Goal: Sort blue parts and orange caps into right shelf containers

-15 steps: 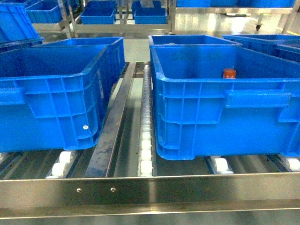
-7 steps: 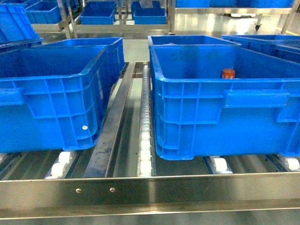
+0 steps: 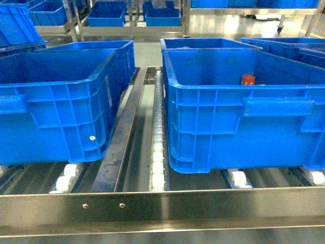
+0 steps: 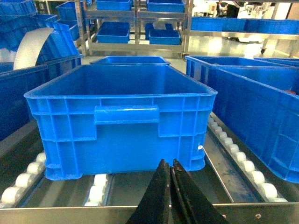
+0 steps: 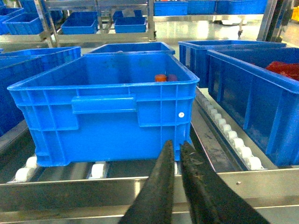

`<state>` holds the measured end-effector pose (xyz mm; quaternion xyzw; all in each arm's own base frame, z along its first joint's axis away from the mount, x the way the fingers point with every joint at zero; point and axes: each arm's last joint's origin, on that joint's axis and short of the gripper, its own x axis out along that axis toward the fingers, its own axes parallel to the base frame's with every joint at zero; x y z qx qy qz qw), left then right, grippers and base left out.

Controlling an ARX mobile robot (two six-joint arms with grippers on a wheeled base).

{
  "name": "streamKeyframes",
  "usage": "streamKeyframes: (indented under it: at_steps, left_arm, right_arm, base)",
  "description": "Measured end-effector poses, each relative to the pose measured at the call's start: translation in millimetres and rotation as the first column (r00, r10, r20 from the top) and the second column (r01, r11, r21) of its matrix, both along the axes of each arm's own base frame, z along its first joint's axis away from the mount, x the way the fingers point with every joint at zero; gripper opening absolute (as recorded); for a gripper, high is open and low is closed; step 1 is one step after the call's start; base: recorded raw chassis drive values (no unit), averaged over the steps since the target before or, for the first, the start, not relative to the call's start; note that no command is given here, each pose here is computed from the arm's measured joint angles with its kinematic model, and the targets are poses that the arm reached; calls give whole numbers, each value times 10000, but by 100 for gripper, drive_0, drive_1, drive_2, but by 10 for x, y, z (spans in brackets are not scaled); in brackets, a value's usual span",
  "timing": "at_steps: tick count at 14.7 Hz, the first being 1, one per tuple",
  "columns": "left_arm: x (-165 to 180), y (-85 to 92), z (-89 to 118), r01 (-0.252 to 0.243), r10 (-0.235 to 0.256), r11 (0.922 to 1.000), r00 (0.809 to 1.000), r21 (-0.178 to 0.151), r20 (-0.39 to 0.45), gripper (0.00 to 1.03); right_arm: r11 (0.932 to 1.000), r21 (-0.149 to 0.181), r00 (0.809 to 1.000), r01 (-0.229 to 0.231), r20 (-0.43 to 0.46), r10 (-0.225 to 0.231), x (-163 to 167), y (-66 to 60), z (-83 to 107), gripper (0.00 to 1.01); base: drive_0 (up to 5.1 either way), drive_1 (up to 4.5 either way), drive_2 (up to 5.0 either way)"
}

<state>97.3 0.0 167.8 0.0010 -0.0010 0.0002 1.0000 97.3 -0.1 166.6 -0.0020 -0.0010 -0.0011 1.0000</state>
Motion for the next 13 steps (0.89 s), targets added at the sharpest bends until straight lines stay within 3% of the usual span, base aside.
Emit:
streamKeyframes:
  at_steps: [7, 8, 13]
  left_arm:
    - [0, 0, 0, -4, 4, 10000, 10000, -15, 4, 91]
    - [0, 0, 0, -4, 4, 10000, 10000, -8, 4, 100]
    - [0, 0, 0, -4, 4, 10000, 10000, -15, 4, 98]
  right_arm:
    - [10000, 4, 10000, 0, 4, 0, 0, 0, 0, 95]
    - [10000, 31, 10000, 0, 4, 0, 0, 0, 0, 99]
    - [10000, 34, 10000, 0, 4, 0, 0, 0, 0, 98]
  base:
    - [0, 0, 0]
    - [0, 0, 0]
    - [0, 0, 0]
